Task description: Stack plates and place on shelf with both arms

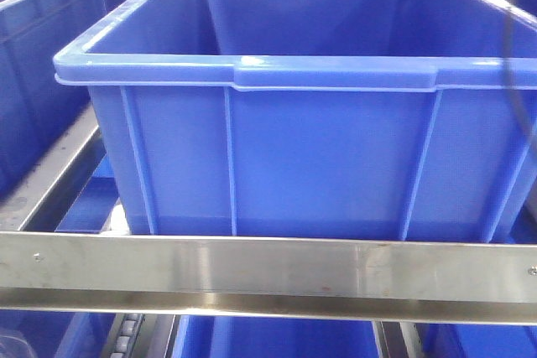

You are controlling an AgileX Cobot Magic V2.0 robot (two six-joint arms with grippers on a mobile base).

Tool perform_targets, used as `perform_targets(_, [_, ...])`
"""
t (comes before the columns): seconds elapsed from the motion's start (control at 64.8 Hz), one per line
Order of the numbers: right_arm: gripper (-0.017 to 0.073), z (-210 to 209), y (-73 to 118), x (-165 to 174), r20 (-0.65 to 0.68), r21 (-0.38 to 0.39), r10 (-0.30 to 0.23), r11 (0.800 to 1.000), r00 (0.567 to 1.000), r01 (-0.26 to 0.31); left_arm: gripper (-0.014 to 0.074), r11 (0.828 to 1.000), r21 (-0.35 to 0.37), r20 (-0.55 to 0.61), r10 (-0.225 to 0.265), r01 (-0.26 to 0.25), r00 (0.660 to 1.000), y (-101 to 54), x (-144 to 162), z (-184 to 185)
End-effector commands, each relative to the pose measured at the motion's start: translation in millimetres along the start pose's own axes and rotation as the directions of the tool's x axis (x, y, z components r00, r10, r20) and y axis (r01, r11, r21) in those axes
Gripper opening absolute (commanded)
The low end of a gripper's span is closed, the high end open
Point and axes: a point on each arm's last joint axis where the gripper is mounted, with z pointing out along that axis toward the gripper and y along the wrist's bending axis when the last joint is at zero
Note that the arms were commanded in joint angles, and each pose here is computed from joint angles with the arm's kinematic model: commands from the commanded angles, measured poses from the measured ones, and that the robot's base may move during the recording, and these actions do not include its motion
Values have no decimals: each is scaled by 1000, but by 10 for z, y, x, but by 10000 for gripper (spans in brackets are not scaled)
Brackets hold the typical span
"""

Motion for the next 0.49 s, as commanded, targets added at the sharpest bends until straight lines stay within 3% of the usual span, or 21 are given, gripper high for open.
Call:
perform_targets(0.0, [295, -224, 20, -295, 110, -4, -75, 997, 991, 76, 82, 1000, -4, 98, -17, 18, 995, 9, -158, -1])
perform_targets(0.154, [44, -513, 9, -142, 94, 0, -97, 995, 991, 97, 82, 1000, -4, 98, -17, 18, 995, 9, -158, -1])
perform_targets(0.478, [56, -1433, -12, 304, 168, 3, -91, 996, 982, 92, 82, 1000, -4, 98, -17, 18, 995, 9, -158, -1])
